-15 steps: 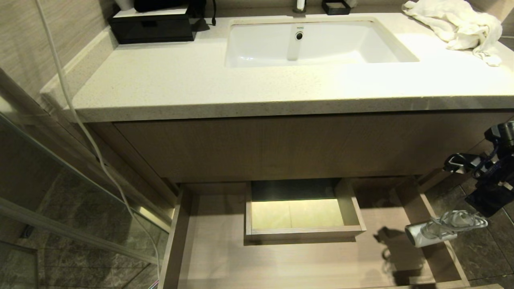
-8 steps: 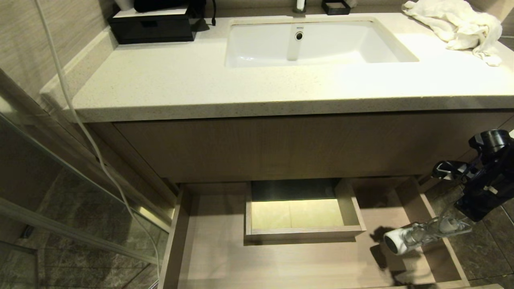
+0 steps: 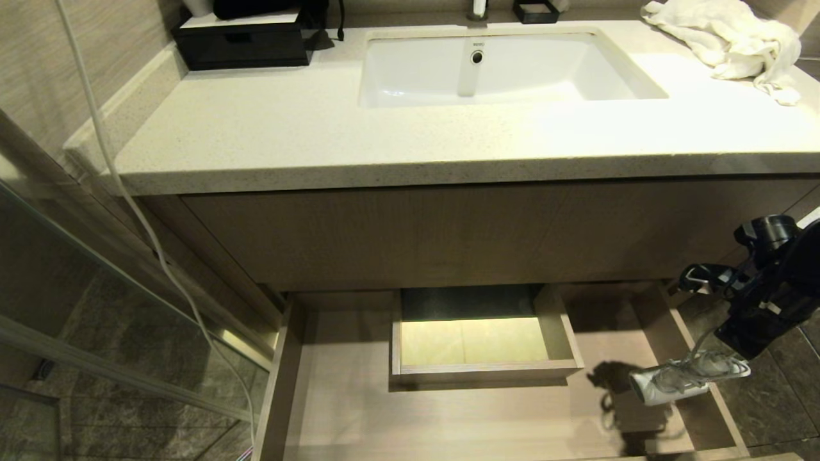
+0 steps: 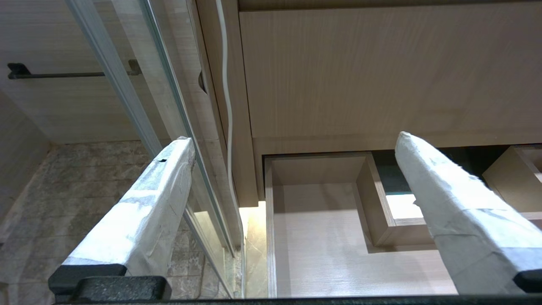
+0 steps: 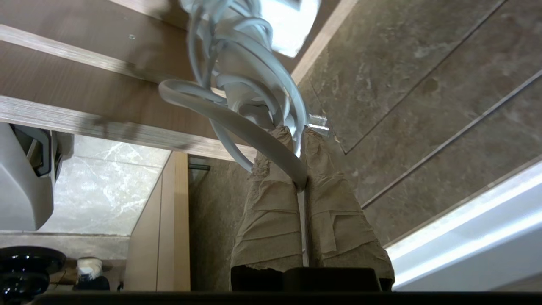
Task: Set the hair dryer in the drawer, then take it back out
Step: Put it into the drawer
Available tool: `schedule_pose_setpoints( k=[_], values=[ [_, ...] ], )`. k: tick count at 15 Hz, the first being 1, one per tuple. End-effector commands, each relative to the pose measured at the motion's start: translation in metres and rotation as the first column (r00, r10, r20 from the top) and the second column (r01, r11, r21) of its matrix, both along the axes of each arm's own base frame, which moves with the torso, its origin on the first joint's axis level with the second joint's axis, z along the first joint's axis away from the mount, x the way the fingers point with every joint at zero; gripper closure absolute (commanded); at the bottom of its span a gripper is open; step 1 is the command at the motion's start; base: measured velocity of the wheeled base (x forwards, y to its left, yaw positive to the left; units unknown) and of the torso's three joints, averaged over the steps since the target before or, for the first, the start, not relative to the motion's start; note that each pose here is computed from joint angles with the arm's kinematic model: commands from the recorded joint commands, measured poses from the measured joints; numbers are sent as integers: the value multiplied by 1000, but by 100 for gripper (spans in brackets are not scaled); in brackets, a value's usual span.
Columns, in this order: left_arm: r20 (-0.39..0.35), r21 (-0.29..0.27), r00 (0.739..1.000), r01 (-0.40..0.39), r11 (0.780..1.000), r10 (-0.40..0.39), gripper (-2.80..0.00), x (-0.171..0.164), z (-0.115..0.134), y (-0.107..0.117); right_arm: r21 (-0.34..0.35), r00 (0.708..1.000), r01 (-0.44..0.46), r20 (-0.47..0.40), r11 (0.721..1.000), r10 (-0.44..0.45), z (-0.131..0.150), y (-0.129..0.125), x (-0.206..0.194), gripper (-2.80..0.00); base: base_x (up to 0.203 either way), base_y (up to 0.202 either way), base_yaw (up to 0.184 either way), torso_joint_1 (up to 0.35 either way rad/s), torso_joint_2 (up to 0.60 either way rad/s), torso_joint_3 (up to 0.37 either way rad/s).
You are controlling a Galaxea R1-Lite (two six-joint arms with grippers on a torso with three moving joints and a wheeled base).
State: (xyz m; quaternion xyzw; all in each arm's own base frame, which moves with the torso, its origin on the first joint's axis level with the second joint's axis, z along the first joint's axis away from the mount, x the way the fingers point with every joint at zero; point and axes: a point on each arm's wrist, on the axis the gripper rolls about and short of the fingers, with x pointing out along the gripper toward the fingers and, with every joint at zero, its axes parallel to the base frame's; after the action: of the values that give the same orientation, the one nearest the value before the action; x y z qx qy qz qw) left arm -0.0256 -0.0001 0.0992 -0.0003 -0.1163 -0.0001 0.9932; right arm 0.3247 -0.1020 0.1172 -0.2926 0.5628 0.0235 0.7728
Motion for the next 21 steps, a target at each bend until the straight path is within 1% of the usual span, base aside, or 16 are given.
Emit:
schedule_pose_setpoints(
  k=[1, 3, 5, 7, 9, 15, 21],
  values=[
    [-38, 0, 999, 0, 1000, 0, -280, 4, -11, 0, -2, 1000, -2, -8, 1000, 2, -5, -2, 8, 0, 0, 0, 0, 0, 0, 0],
    [-38, 0, 999, 0, 1000, 0, -280, 4, -11, 0, -8, 1000, 2, 18, 1000, -2, -6, -6, 22, 0, 0, 0, 0, 0, 0, 0],
    [-39, 0, 999, 0, 1000, 0, -280, 4, -11, 0, -22, 998, 4, 68, 1000, -2, -6, -11, 38, 0, 0, 0, 0, 0, 0, 0],
    [-38, 0, 999, 0, 1000, 0, -280, 4, -11, 0, -42, 992, -9, 124, 999, 15, -9, -11, 52, 0, 0, 0, 0, 0, 0, 0],
    [-38, 0, 999, 0, 1000, 0, -280, 4, -11, 0, -49, 988, -18, 151, 999, 25, -11, -9, 62, 0, 0, 0, 0, 0, 0, 0],
    [-38, 0, 999, 0, 1000, 0, -280, 4, -11, 0, -55, 984, -25, 173, 998, 34, -17, -11, 83, 0, 0, 0, 0, 0, 0, 0],
    [-38, 0, 999, 0, 1000, 0, -280, 4, -11, 0, -49, 988, -32, 150, 998, 39, -30, -12, 89, 0, 0, 0, 0, 0, 0, 0]
  ],
)
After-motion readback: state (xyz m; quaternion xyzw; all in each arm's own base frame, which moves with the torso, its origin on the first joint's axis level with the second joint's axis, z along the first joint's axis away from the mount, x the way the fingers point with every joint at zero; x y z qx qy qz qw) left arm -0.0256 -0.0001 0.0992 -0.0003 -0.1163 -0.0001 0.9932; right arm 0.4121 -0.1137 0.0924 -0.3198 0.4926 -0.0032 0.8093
